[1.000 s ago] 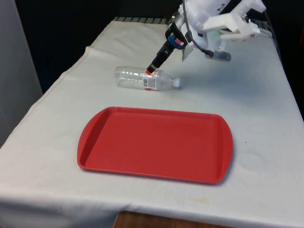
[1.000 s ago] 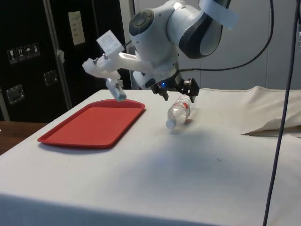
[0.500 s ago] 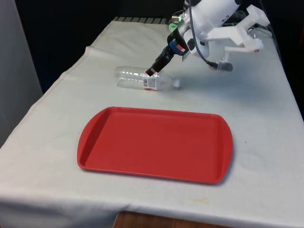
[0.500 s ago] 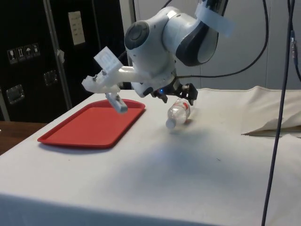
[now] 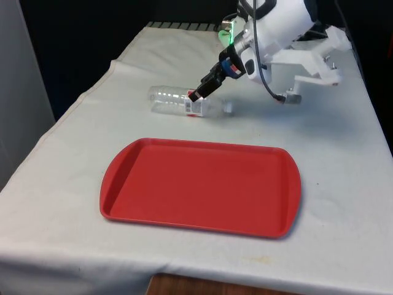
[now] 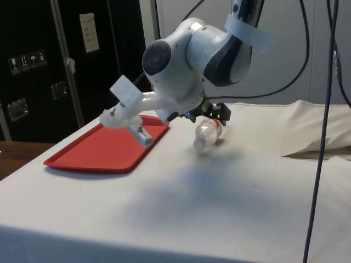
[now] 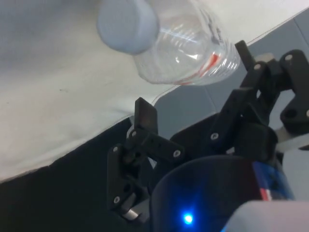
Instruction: Place the bottle upright on the tray.
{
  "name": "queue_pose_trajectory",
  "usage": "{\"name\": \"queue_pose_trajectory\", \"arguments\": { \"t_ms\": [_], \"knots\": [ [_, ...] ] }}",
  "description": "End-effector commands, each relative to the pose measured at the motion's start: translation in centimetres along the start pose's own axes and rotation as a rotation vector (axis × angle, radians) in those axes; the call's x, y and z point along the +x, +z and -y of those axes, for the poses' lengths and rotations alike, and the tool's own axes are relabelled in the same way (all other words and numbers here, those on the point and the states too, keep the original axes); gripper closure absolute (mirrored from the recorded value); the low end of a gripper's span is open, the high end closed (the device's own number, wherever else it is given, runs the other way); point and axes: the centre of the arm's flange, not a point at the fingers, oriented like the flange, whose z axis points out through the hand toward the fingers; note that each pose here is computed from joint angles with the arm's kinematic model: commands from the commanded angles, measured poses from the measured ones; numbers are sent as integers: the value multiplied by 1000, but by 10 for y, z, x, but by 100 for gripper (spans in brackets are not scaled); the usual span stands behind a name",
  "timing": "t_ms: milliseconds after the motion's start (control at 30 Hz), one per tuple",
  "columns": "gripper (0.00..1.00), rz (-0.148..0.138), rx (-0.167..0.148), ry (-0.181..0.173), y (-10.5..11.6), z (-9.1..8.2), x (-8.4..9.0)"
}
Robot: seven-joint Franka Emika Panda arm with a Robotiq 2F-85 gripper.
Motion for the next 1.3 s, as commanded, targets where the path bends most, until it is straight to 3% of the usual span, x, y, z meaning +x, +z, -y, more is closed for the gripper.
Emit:
{"name": "queue_pose_trajectory", "arguments": {
  "t_ms": [0, 167, 200, 267, 467, 533, 567, 667, 1267],
  "knots": [
    [0, 15, -7, 4, 1, -1, 2],
    [0, 42, -8, 6, 4, 1, 9],
    [0, 34, -1, 4, 4, 2, 8],
    [0, 60, -8, 10, 5, 1, 12],
    [0, 99, -8, 16, 10, 2, 21],
    [0, 92, -2, 13, 10, 2, 20],
    [0, 108, -9, 18, 11, 1, 23],
    [0, 121, -10, 17, 13, 0, 24],
    [0, 132, -5, 16, 21, -4, 33]
  ]
}}
